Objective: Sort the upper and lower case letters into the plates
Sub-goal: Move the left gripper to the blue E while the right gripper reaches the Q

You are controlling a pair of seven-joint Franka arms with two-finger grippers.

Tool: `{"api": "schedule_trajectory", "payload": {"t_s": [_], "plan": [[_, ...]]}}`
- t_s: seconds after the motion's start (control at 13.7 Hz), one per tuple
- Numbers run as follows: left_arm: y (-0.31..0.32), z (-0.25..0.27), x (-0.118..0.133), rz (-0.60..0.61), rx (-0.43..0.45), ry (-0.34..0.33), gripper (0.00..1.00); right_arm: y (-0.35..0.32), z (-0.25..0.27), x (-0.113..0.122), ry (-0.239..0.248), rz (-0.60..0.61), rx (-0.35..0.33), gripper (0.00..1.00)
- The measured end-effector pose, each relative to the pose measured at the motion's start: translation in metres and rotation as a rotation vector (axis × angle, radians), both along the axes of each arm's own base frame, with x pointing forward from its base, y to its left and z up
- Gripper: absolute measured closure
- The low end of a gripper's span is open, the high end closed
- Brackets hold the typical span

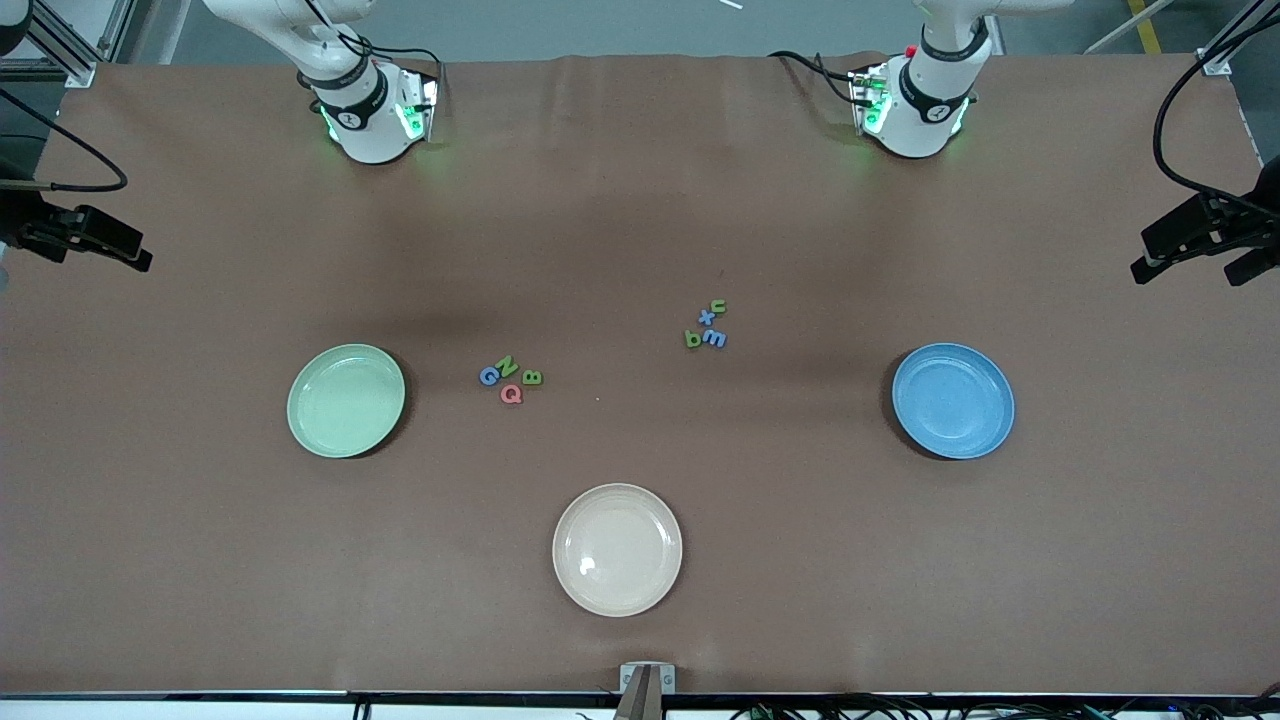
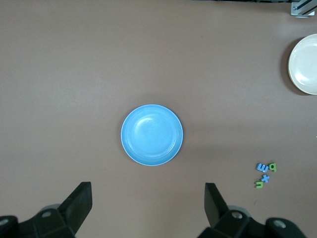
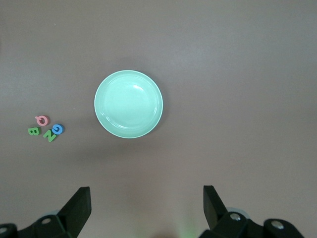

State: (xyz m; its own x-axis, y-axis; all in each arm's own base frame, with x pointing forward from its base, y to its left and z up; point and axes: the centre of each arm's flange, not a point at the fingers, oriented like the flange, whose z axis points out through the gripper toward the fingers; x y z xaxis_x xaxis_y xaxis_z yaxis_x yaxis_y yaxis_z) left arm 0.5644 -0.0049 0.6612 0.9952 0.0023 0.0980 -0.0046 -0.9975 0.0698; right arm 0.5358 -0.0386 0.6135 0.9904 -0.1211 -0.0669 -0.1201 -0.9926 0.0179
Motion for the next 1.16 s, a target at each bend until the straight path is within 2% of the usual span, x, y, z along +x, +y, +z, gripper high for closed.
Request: {"api": "schedule_trajectory", "payload": {"t_s": [0.66,0.87,1.16], "plan": [[-0.002,-0.003,-0.001,-0.005,0.0,0.014,0.0,0.005,-0.002,0.0,0.002,0.007,0.014,0.0],[-0.019,-0.017,-0.003,-0.034,0.0,0.065,0.0,0.007,-0.001,0.001,-0.002,0.018,0.017,0.0],[-0.095,-0.067,-0.008,-0.047,0.006,0.176,0.0,0.009,0.001,0.001,-0.008,0.023,0.02,0.0]]}}
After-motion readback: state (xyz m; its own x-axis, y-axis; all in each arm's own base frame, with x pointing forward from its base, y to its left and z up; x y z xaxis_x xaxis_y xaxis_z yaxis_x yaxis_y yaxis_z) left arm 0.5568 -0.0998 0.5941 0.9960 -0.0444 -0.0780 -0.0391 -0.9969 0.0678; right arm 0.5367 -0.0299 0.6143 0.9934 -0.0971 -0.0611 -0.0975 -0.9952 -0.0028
